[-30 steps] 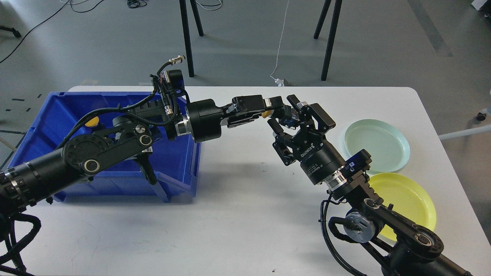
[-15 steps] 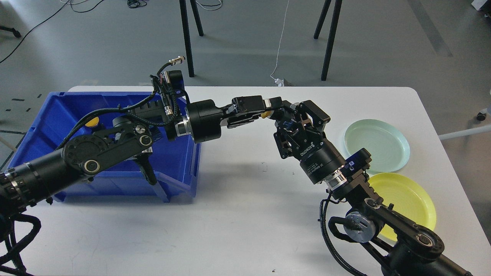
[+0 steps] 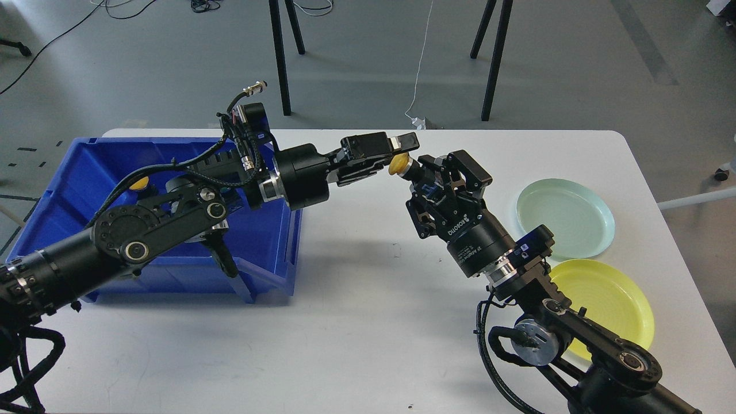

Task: Pass button and place on color plate
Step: 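Grasp the yellow button with the right gripper from the left gripper, then move the right gripper over the yellow plate and release the button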

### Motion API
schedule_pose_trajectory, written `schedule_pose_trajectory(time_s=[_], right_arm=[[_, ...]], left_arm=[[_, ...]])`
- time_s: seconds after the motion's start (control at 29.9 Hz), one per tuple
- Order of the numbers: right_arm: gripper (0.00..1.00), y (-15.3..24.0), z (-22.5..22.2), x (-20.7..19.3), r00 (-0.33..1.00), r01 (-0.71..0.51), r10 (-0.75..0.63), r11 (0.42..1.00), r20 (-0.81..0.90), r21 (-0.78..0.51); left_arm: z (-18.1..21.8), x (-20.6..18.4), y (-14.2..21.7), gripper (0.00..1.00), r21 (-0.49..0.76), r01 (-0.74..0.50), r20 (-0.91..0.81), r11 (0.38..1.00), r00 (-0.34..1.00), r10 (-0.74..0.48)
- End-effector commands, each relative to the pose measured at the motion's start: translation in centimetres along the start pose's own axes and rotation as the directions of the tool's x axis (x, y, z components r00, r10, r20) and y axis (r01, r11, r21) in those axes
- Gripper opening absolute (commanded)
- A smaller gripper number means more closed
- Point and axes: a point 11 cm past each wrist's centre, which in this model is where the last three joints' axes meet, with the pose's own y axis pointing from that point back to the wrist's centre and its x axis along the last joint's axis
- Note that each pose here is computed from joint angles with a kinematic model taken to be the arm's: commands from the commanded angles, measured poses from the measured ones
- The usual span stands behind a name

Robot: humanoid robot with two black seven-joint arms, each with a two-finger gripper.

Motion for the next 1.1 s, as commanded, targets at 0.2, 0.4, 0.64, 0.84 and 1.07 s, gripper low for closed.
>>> schedule_pose_trajectory(time_s=[0.2, 0.4, 0.64, 0.84, 1.07], right_arm=[[0.00, 0.3, -0.5, 0.5, 1.000, -0.017, 0.017, 1.000, 0.002, 0.014], [0.00, 3.7, -4.4, 4.7, 0.990, -0.121, 0.126, 0.990, -0.063, 0.073], [0.00, 14.3, -7.2, 12.5, 0.895, -0.377, 0.364, 0.926, -0.258, 0.001], [0.00, 23.6, -7.2, 15.3, 0.776, -0.561, 0.455, 0.815, -0.437, -0.147], [0.00, 27.6, -6.0, 16.2, 0.736, -0.631, 0.490, 0.747, -0.467, -0.209]], left_arm=[[-0.1, -0.2, 0.0, 0.81, -0.001, 0.002, -0.004, 1.000, 1.000, -0.002], [0.0, -0.1, 0.0, 0.82, -0.007, -0.006, -0.018, 1.000, 1.000, 0.006], [-0.1, 0.1, 0.0, 0.84, -0.010, -0.020, -0.040, 1.000, 0.999, 0.019], [-0.2, 0.1, 0.1, 0.85, -0.008, -0.024, -0.042, 1.000, 0.999, 0.024], [-0.2, 0.1, 0.1, 0.85, -0.008, -0.023, -0.044, 1.000, 0.999, 0.023]])
